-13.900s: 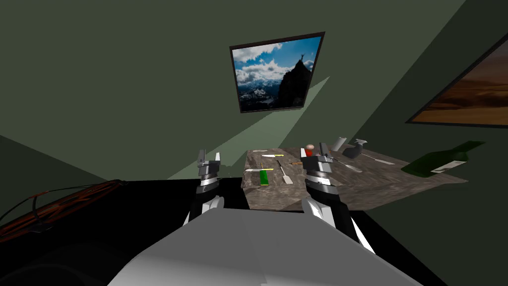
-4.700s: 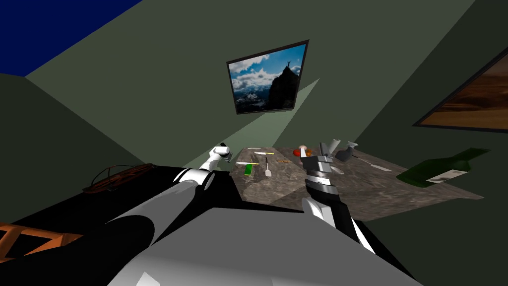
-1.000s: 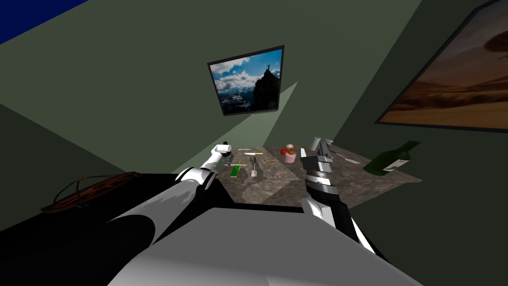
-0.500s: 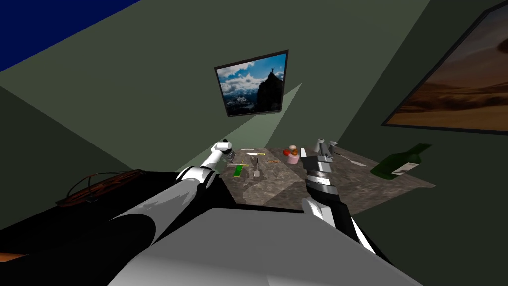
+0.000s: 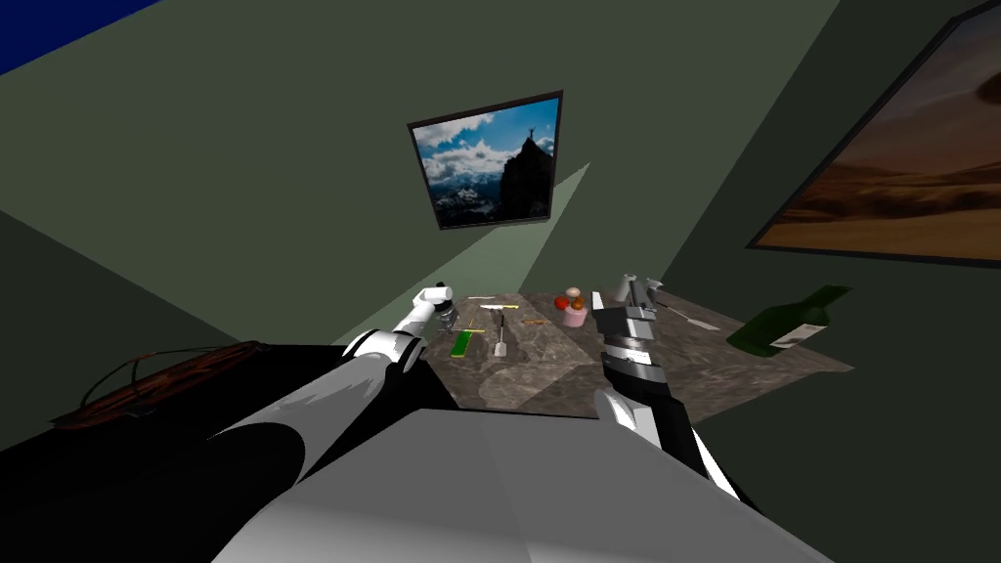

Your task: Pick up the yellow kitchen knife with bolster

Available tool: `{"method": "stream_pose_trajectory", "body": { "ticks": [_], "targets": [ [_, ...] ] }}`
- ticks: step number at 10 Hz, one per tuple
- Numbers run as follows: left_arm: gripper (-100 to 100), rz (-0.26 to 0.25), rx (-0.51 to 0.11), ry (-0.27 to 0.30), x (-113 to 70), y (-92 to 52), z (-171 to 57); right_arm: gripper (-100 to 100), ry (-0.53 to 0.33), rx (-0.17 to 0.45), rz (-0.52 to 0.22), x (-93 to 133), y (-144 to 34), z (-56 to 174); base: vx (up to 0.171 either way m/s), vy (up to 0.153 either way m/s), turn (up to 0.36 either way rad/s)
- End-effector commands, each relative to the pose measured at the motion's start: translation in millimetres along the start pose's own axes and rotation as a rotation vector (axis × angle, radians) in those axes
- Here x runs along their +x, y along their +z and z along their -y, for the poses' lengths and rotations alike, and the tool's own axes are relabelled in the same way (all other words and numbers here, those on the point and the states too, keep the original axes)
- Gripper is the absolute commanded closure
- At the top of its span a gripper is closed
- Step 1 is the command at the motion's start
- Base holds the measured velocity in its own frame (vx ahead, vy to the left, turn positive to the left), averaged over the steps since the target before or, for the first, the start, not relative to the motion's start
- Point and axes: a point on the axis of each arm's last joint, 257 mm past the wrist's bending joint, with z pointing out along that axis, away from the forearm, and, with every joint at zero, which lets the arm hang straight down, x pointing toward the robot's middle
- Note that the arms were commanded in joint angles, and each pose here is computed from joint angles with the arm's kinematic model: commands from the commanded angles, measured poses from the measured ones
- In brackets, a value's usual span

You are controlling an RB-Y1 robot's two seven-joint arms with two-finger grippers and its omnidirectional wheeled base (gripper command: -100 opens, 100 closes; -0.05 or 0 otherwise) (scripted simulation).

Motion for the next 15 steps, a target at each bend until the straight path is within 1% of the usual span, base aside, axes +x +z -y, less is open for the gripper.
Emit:
{"method": "stream_pose_trajectory", "body": {
  "ticks": [1, 2, 3, 4, 7, 8, 9, 11, 12, 15],
  "targets": [
    [-100, -0.001, -0.055, -0.019, -4.2, 9.0, -19.2, 0, 0.000, 0.000, 0.000, 0.0, 0.0, 0.0, 0.056, -0.031, -0.035],
    [-100, -0.001, -0.034, -0.011, -3.3, 6.2, -10.2, 0, 0.000, 0.000, 0.000, 0.0, 0.0, 0.0, 0.024, -0.014, -0.003],
    [0, -0.001, -0.039, -0.012, -3.5, 6.7, -11.6, 0, 0.000, 0.000, 0.000, 0.0, 0.0, 0.0, 0.000, 0.000, 0.000],
    [-100, 0.004, -0.035, -0.029, -26.0, 10.9, -18.3, 0, 0.000, 0.000, 0.000, 0.0, 0.0, 0.0, 0.001, -0.053, -0.140],
    [-100, 0.017, -0.028, -0.062, -71.1, 17.3, -34.1, 0, 0.000, 0.000, 0.000, 0.1, 0.0, 0.0, -0.014, -0.115, -0.117],
    [-100, 0.019, -0.011, -0.052, -69.5, 13.2, -27.9, 0, 0.000, 0.000, 0.000, 0.1, 0.0, 0.0, 0.000, -0.073, -0.033],
    [-100, 0.017, -0.026, -0.061, -70.9, 16.9, -33.4, 0, 0.000, 0.000, 0.000, 0.0, 0.0, 0.0, 0.007, -0.020, 0.000],
    [-100, 0.017, -0.027, -0.061, -70.6, 16.4, -33.6, 0, 0.000, 0.000, 0.000, 0.0, 0.0, 0.0, 0.003, 0.007, 0.002],
    [100, 0.017, -0.026, -0.060, -70.8, 16.6, -33.5, 0, 0.000, 0.000, 0.000, 0.0, 0.0, 0.0, 0.000, 0.000, 0.000],
    [100, 0.017, -0.026, -0.060, -70.8, 16.6, -33.5, 0, 0.000, 0.000, 0.000, 0.0, 0.0, 0.0, 0.000, 0.000, 0.000]
  ]
}}
